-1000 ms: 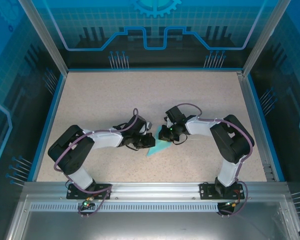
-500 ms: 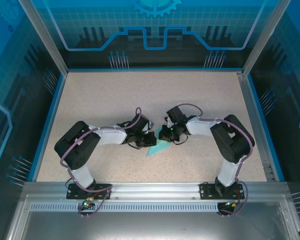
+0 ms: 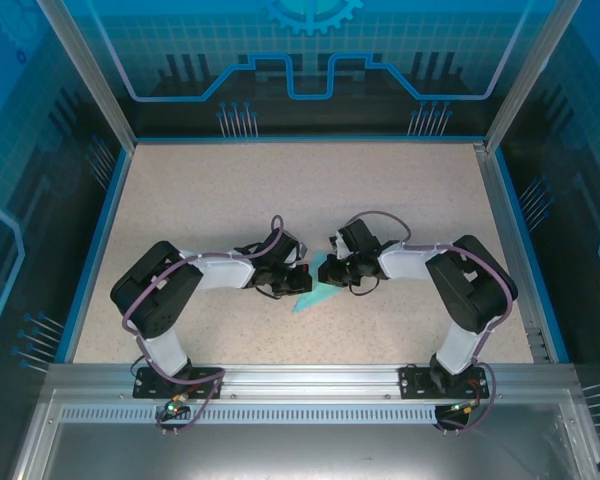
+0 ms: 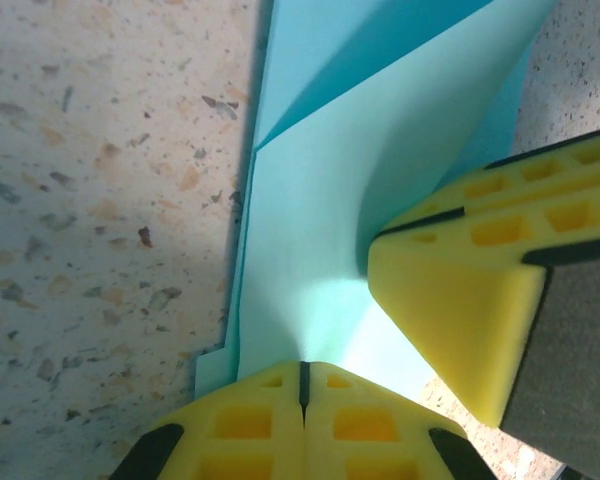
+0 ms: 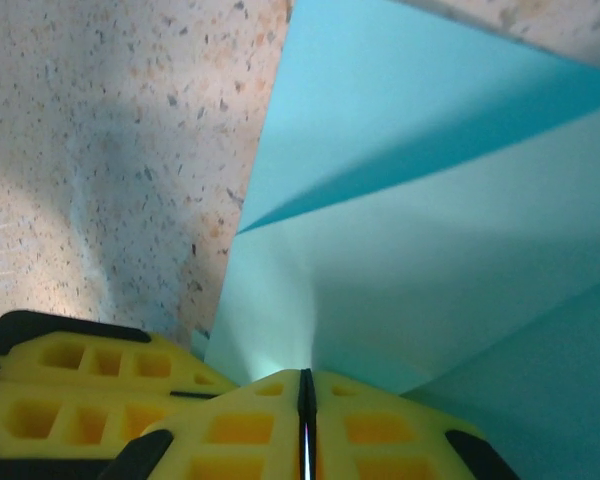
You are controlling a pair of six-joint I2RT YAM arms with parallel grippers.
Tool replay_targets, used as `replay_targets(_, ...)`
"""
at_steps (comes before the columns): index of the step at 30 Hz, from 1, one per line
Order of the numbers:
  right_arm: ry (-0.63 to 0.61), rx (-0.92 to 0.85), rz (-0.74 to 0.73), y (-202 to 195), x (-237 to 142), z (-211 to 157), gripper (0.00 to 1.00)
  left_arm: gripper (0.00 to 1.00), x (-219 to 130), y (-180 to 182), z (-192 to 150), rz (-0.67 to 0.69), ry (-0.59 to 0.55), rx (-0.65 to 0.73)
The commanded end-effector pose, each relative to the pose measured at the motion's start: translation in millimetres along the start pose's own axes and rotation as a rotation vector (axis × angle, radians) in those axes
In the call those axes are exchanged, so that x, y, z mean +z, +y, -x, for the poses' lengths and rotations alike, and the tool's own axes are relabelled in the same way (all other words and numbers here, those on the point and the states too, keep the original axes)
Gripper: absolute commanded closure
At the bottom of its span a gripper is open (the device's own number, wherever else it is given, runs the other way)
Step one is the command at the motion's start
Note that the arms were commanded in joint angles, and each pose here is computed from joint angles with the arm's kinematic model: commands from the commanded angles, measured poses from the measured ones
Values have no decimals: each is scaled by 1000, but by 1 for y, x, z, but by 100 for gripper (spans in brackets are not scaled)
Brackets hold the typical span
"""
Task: Fold a paper plane with a square sheet of paper (pick it up from the middle)
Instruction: Fourth fold the wing at the center of the table.
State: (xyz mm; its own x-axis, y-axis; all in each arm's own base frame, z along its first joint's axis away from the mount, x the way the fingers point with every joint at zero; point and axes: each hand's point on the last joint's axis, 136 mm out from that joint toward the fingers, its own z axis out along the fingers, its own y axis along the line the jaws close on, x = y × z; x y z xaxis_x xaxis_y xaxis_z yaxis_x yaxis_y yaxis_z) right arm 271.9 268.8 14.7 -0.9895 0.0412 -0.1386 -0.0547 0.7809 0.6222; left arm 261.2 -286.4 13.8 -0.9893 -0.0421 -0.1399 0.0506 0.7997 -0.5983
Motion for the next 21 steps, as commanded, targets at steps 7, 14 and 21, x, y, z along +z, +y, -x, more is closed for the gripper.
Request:
replay_targets(7, 52, -26, 26, 4, 10, -15, 90, 100, 5, 35, -21, 120, 55, -55)
replay_targets(14, 26, 59, -79, -28, 9, -1, 91, 100, 3, 42, -28, 146, 72, -57)
replay_targets(21, -74, 93, -113, -47, -10, 31, 91, 100, 2, 50, -37, 165, 90, -57)
